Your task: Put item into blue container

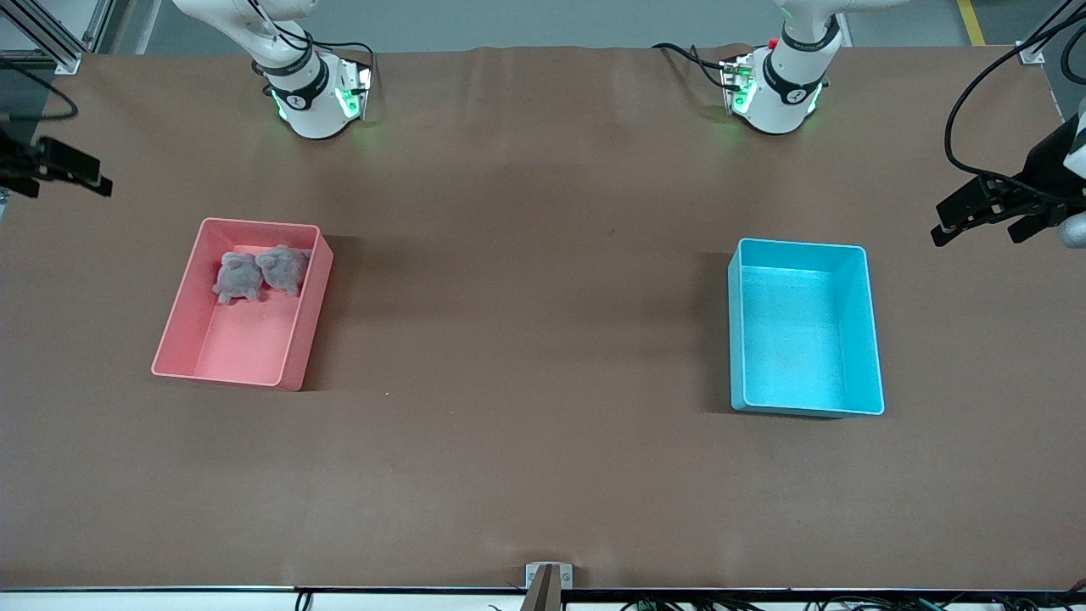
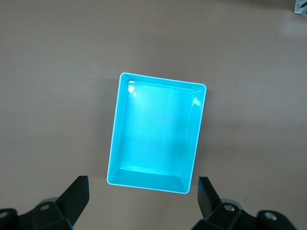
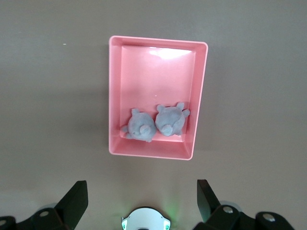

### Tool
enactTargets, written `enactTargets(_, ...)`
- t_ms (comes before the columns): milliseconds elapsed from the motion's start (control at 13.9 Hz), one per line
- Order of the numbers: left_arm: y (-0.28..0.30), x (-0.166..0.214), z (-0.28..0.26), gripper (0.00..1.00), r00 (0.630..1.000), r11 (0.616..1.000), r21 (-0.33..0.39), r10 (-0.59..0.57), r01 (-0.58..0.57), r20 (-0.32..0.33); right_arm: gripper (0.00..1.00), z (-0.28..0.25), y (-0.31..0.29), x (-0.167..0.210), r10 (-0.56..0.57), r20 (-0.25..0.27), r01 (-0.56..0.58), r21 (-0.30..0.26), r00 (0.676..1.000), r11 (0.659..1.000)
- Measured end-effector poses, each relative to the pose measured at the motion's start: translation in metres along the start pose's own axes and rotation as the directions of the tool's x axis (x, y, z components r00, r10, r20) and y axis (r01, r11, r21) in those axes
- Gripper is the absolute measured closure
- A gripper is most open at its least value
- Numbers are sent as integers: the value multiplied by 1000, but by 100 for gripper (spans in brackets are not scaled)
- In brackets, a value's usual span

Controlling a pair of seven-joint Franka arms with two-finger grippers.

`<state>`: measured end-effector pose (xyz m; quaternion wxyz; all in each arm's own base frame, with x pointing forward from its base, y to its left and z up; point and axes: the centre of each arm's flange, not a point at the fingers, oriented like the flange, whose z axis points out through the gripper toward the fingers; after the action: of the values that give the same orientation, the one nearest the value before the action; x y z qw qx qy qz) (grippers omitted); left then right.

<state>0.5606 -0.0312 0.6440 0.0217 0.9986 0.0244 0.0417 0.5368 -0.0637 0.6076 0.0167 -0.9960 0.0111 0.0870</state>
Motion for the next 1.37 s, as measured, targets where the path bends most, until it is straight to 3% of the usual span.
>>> enactTargets(361,0,0,0,0,1000,1000,0,0,0,0,0,58,30,40,46,93,-47,6,995,999)
enactTargets(1371,-1,0,0,0,1000,1000,0,-1,1,0,0,52,24,40,35,89,-36,6,995,999)
